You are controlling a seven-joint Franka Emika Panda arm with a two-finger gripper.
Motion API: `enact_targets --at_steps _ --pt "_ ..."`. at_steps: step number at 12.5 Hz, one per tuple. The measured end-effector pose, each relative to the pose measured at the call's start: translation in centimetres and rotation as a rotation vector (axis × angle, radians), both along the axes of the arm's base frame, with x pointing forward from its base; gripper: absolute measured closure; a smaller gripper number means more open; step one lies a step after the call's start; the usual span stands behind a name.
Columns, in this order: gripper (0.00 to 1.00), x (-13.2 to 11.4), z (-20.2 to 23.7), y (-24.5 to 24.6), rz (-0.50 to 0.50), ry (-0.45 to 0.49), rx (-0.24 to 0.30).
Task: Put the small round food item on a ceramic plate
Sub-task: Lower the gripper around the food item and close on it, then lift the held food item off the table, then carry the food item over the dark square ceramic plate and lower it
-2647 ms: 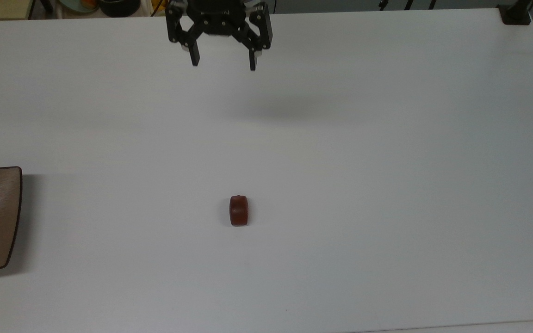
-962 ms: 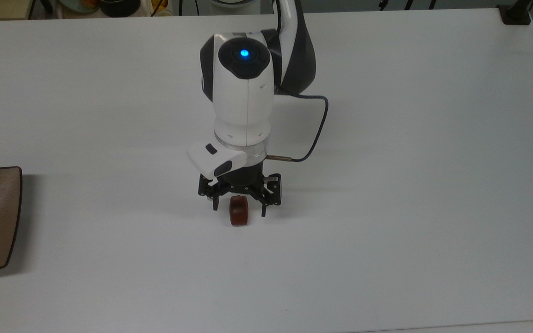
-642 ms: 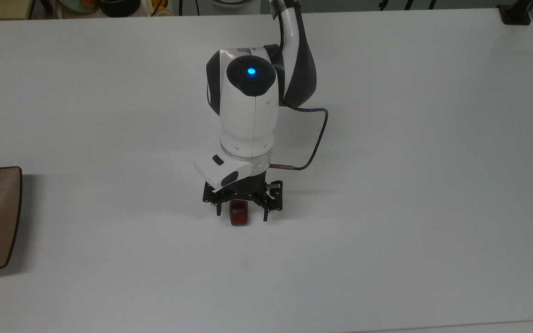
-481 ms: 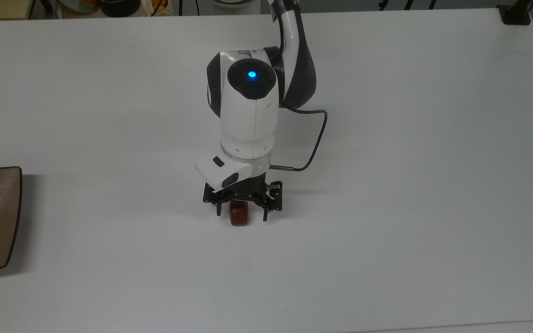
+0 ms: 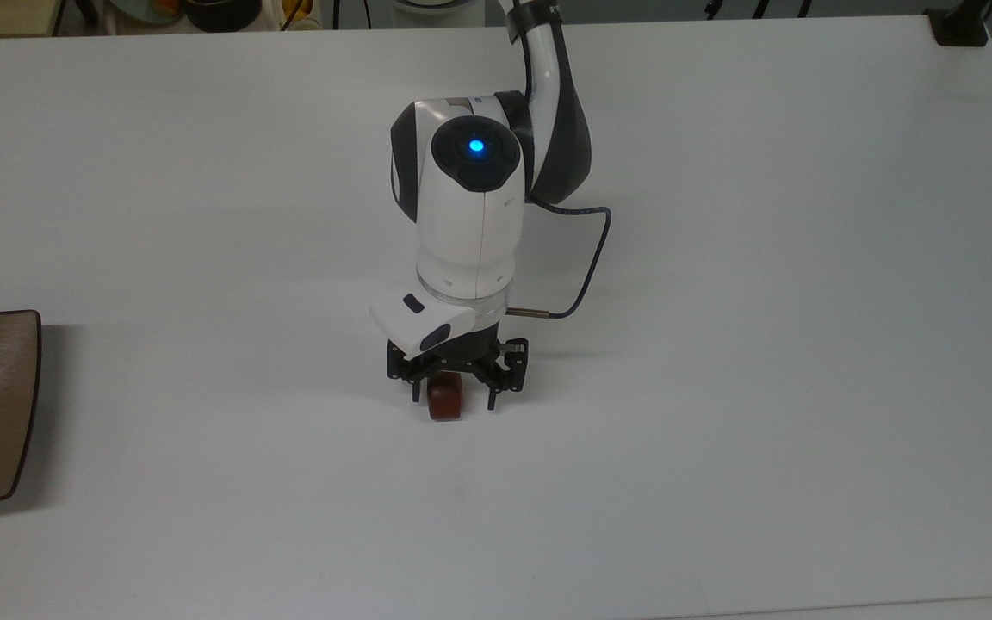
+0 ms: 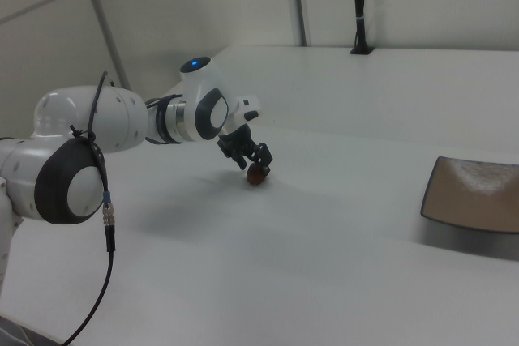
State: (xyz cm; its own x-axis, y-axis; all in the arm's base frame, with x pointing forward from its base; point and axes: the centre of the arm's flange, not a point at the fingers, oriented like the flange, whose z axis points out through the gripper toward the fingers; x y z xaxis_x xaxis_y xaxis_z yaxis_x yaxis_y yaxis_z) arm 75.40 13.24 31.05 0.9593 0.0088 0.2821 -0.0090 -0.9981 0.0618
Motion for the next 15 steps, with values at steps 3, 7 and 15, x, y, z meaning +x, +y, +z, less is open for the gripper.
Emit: enact_targets --at_steps 3,7,15 --pt "0.62 -0.1 -0.4 0.0 0.019 0.002 -0.031" --pt "0.85 -0.1 0.3 0.1 0.03 -0.01 -0.045" --pt "0.89 -2.2 14.2 -4.9 0.009 -0.037 -0.009"
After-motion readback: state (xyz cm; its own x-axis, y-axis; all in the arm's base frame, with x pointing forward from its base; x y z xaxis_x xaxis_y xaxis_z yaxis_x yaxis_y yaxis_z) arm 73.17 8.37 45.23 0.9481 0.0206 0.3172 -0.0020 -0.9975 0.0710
